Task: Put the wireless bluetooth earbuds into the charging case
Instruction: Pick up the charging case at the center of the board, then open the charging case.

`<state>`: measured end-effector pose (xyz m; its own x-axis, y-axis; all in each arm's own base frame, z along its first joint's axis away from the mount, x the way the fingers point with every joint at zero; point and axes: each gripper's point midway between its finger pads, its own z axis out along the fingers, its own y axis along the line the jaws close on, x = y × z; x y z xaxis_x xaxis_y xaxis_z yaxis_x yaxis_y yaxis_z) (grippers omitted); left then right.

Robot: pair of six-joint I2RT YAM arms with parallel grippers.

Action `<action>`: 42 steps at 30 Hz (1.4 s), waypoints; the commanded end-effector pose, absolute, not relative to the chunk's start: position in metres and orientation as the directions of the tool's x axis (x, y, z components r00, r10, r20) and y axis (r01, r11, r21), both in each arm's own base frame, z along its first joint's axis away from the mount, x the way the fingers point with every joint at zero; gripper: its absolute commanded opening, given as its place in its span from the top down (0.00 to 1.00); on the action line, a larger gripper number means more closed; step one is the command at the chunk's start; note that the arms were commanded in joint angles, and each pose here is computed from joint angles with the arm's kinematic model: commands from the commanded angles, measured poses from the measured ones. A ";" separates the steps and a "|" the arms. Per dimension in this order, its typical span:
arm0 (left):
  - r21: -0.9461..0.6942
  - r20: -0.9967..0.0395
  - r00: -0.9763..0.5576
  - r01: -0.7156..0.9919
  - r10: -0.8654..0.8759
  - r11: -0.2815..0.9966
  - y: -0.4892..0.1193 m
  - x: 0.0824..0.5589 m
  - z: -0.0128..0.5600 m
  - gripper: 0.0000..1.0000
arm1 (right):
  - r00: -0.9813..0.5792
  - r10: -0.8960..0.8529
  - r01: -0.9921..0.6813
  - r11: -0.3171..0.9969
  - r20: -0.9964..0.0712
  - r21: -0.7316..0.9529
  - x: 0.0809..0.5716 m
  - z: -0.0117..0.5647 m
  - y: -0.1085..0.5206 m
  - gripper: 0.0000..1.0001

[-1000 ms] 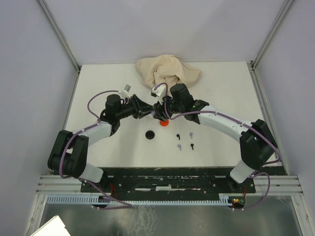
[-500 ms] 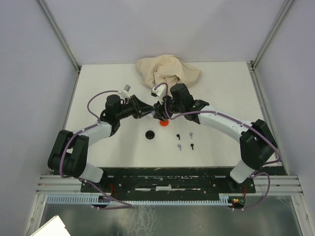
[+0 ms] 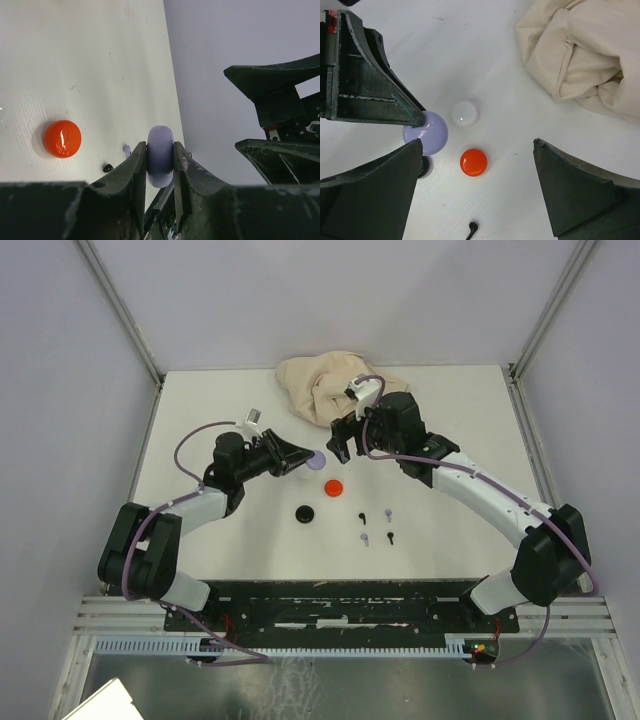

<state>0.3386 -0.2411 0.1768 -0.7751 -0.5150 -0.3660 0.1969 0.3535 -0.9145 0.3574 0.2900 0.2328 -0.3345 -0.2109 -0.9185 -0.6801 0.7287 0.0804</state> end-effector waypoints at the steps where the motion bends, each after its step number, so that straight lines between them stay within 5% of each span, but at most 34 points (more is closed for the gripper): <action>1: -0.920 -0.386 -0.740 0.262 -0.551 0.292 -0.245 0.347 0.200 0.97 | -0.372 -0.175 -0.643 0.757 -0.912 0.117 0.361 0.242 0.292 0.01; 30: -0.954 -0.298 -0.750 0.217 -0.591 0.205 -0.260 0.350 0.214 0.97 | -0.474 -0.201 -0.595 0.791 -0.857 0.144 0.379 0.180 0.301 0.00; 42: -0.972 -0.237 -0.590 0.137 -0.772 0.193 -0.207 0.380 0.221 0.97 | -0.692 -0.248 -0.420 0.902 -0.678 0.099 0.294 0.134 0.230 0.09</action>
<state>0.3766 -0.2119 0.1845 -0.6429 -0.7304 -0.2306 0.0679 0.2455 -0.9670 0.3300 0.2526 0.1473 -0.6225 -0.2464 -0.7428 -0.4895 0.8631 0.1240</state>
